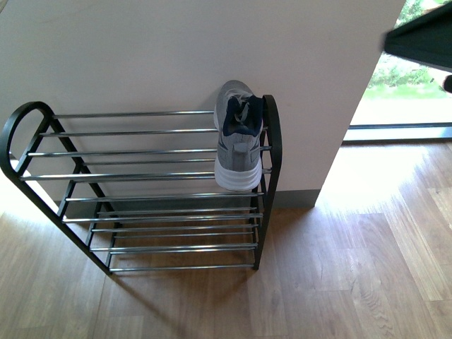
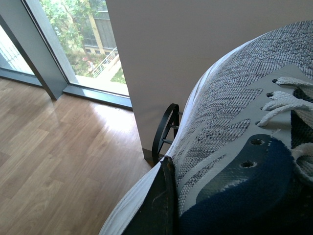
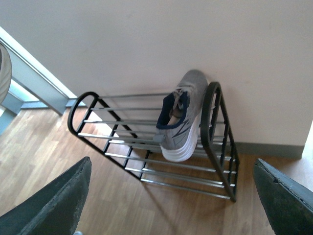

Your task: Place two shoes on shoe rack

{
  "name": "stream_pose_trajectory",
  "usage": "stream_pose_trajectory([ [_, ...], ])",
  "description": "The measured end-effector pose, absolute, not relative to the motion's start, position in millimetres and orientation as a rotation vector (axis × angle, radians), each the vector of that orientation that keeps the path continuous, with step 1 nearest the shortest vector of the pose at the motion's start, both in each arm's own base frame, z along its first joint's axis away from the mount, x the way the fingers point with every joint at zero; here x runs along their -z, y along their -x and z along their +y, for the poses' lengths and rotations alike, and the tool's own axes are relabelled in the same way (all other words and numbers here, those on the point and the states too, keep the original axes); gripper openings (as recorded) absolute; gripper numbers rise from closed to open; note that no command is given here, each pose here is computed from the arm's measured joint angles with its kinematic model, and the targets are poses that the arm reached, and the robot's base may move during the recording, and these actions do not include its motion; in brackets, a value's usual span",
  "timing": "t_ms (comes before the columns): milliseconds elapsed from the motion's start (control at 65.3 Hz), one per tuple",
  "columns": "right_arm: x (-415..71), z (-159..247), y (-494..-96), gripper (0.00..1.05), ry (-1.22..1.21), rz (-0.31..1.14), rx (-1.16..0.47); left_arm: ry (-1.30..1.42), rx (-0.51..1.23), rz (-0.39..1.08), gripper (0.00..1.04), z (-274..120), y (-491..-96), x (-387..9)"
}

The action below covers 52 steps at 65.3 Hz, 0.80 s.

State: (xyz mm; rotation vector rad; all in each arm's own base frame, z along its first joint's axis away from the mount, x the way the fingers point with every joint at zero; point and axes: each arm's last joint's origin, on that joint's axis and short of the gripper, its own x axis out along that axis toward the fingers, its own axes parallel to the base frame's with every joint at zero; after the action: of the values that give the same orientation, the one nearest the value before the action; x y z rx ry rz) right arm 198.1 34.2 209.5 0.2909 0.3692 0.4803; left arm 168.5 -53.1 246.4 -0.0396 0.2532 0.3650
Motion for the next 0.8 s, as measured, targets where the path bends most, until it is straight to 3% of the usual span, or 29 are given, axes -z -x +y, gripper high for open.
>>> stream_pose_trajectory([
  [77,-202,32,-193,0.80,-0.111,0.121,-0.202,0.040,-0.363,0.253,0.02,-53,-168,-246],
  [184,-196,22,-181,0.62,-0.046,0.023,-0.014,0.040,-0.362,0.254,0.02,-53,-169,-246],
  [536,-182,7,-153,0.02,-0.006,0.011,-0.032,0.041,-0.362,0.262,0.02,-53,-169,-246],
  [643,-179,1,-147,0.02,-0.004,0.011,0.003,0.058,-0.321,0.404,0.02,-51,-182,-244],
  [796,-175,1,-139,0.02,-0.003,0.009,-0.004,0.144,-0.242,0.526,0.02,-50,-231,-233],
])
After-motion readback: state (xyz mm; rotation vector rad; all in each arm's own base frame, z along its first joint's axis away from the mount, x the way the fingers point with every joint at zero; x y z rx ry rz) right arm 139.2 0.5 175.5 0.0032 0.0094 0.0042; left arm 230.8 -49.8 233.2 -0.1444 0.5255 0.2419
